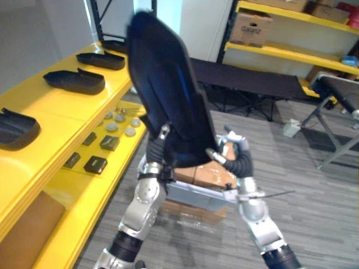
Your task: Walk over and take plastic housings, then place them on the shelf
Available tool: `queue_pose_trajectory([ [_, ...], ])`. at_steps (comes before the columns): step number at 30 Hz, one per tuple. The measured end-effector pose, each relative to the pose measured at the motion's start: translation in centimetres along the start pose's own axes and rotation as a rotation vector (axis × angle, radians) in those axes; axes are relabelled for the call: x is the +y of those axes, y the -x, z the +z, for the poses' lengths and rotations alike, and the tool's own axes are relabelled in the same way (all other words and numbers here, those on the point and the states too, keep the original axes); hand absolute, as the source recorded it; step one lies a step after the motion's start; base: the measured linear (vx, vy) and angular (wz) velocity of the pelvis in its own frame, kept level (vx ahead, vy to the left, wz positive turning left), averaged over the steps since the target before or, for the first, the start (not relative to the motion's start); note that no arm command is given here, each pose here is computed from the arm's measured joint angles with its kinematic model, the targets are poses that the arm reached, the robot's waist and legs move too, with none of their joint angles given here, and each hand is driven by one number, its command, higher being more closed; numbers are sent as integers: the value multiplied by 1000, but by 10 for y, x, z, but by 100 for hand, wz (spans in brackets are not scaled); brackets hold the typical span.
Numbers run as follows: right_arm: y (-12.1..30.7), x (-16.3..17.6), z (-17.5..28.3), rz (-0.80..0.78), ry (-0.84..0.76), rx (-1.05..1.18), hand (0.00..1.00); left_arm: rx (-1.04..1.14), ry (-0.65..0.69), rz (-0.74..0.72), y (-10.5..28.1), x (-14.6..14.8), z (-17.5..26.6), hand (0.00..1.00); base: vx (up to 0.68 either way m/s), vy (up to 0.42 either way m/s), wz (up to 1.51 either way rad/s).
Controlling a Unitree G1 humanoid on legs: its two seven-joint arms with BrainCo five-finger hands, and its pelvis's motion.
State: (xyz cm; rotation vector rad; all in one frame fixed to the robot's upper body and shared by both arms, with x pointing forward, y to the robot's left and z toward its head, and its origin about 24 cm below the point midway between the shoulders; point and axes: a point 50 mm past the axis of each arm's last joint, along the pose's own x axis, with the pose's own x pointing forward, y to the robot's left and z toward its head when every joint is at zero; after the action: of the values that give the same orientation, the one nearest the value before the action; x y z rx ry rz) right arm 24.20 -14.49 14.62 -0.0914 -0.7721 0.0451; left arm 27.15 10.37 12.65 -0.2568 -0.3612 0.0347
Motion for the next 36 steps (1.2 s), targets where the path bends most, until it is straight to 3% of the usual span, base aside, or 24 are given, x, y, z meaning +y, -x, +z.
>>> queue_pose_trajectory([
  [6,-18,-54,39,-212,-134,-207,0,-91,-203,171,-2,28,8,100,-22,10,-5],
  [11,8,-87,36,-370,-146,-152,0,-80,-333,318,13,55,2,100,17,0,-3],
  [16,59,-98,8,-530,-145,118,0,-82,-361,443,33,80,0,100,20,-13,-13],
  [21,167,-86,-30,-797,-220,585,0,-68,-326,470,71,84,-1,100,28,-11,-10],
  [24,201,-82,-34,-878,-249,705,0,8,-285,477,88,86,-10,100,39,-4,-9],
  [29,205,-77,-38,-808,-266,731,0,-1,-274,504,94,90,-9,100,0,1,4],
  [36,169,-53,-53,-598,-317,702,0,-181,-330,695,98,112,33,100,2,7,41],
])
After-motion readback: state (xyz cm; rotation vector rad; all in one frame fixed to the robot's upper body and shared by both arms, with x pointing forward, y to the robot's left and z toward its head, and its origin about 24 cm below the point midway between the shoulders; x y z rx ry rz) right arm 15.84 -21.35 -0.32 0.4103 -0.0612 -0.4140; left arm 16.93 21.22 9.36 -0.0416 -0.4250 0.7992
